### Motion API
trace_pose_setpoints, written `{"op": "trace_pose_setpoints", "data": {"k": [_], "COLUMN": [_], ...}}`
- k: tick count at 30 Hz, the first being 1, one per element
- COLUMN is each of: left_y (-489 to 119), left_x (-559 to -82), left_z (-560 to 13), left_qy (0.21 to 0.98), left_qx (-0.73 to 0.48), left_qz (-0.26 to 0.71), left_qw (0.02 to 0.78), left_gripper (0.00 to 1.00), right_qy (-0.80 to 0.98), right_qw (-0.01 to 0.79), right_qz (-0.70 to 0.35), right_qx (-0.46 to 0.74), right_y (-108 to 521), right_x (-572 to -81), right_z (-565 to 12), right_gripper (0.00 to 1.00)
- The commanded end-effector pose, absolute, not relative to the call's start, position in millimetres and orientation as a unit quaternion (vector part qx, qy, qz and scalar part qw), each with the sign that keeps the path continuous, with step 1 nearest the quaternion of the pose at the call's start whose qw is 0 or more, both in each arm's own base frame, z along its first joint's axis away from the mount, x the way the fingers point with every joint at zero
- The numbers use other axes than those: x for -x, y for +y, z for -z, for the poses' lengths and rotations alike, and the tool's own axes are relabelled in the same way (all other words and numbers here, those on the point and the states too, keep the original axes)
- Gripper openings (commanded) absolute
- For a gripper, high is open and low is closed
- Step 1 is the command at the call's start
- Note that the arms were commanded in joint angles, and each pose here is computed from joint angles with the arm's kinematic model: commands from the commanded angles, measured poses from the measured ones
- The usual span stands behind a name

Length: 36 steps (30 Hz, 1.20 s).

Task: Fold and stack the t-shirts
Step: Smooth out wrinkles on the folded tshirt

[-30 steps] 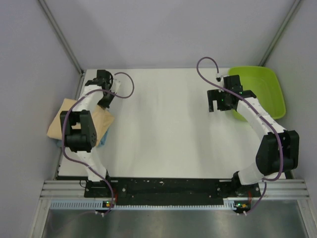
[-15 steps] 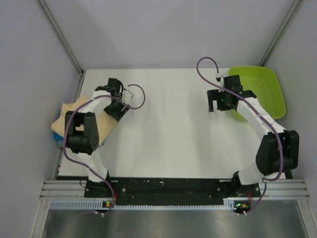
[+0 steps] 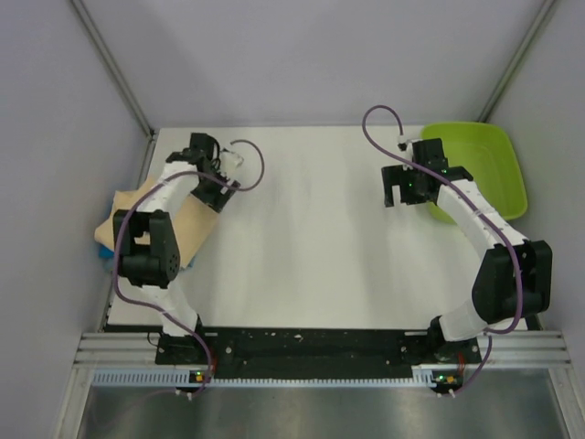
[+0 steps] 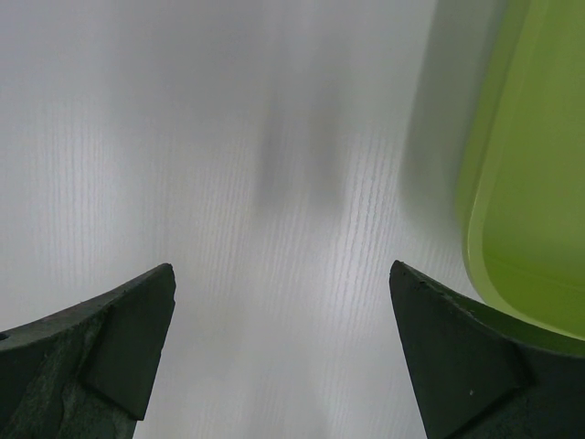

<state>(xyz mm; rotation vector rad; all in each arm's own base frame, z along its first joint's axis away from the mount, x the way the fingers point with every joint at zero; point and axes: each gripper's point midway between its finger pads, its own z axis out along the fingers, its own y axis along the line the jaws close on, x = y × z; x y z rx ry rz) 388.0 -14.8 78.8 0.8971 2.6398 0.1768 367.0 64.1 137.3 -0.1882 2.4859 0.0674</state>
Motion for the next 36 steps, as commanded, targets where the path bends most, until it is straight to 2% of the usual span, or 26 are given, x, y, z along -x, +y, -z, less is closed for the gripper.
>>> {"op": "trace_pose_setpoints", "data": {"k": [1, 4, 7, 9, 14, 16, 20, 22, 23, 27, 30, 33, 36], "left_y": [49, 121, 167, 187, 213, 227, 251, 254, 254, 263, 273, 278, 273], "left_x": [-429, -435, -432, -423, -388, -372, -343, -329, -326, -315, -308, -303, -300], "left_z": [-167, -157, -150, -147, -150, -149, -134, -126, -124, -111, -104, -96, -94], "left_qy": [0.93, 0.947, 0.959, 0.964, 0.961, 0.961, 0.97, 0.974, 0.975, 0.977, 0.978, 0.98, 0.979], "left_qx": [-0.213, -0.152, -0.119, -0.1, -0.075, -0.063, -0.03, -0.021, -0.02, -0.017, -0.014, -0.01, -0.012], "left_qz": [-0.073, -0.102, -0.102, -0.101, -0.117, -0.124, -0.096, -0.063, -0.058, -0.059, -0.062, -0.05, -0.026], "left_qw": [0.289, 0.262, 0.236, 0.227, 0.239, 0.237, 0.22, 0.215, 0.215, 0.204, 0.198, 0.194, 0.201], "left_gripper": [0.81, 0.78, 0.81, 0.82, 0.89, 0.91, 0.9, 0.88, 0.88, 0.87, 0.78, 0.52, 0.21], "right_qy": [0.941, 0.94, 0.937, 0.927, 0.845, 0.813, 0.757, 0.747, 0.753, 0.74, 0.747, 0.752, 0.753], "right_qw": [0.325, 0.326, 0.331, 0.345, 0.397, 0.396, 0.354, 0.336, 0.317, 0.275, 0.248, 0.217, 0.191], "right_qz": [-0.044, -0.045, -0.064, -0.082, -0.251, -0.313, -0.479, -0.517, -0.526, -0.585, -0.6, -0.611, -0.62], "right_qx": [0.086, 0.087, 0.091, 0.118, 0.254, 0.29, 0.269, 0.251, 0.237, 0.184, 0.144, 0.119, 0.111], "right_y": [73, 75, 81, 108, 267, 328, 431, 465, 484, 534, 556, 573, 590], "right_x": [-370, -371, -371, -373, -381, -383, -389, -395, -397, -403, -410, -409, -398], "right_z": [-140, -141, -146, -158, -219, -232, -243, -235, -215, -194, -171, -146, -126], "right_gripper": [0.99, 0.99, 0.99, 0.99, 0.99, 0.98, 0.95, 0.93, 0.93, 0.89, 0.86, 0.82, 0.8]}}
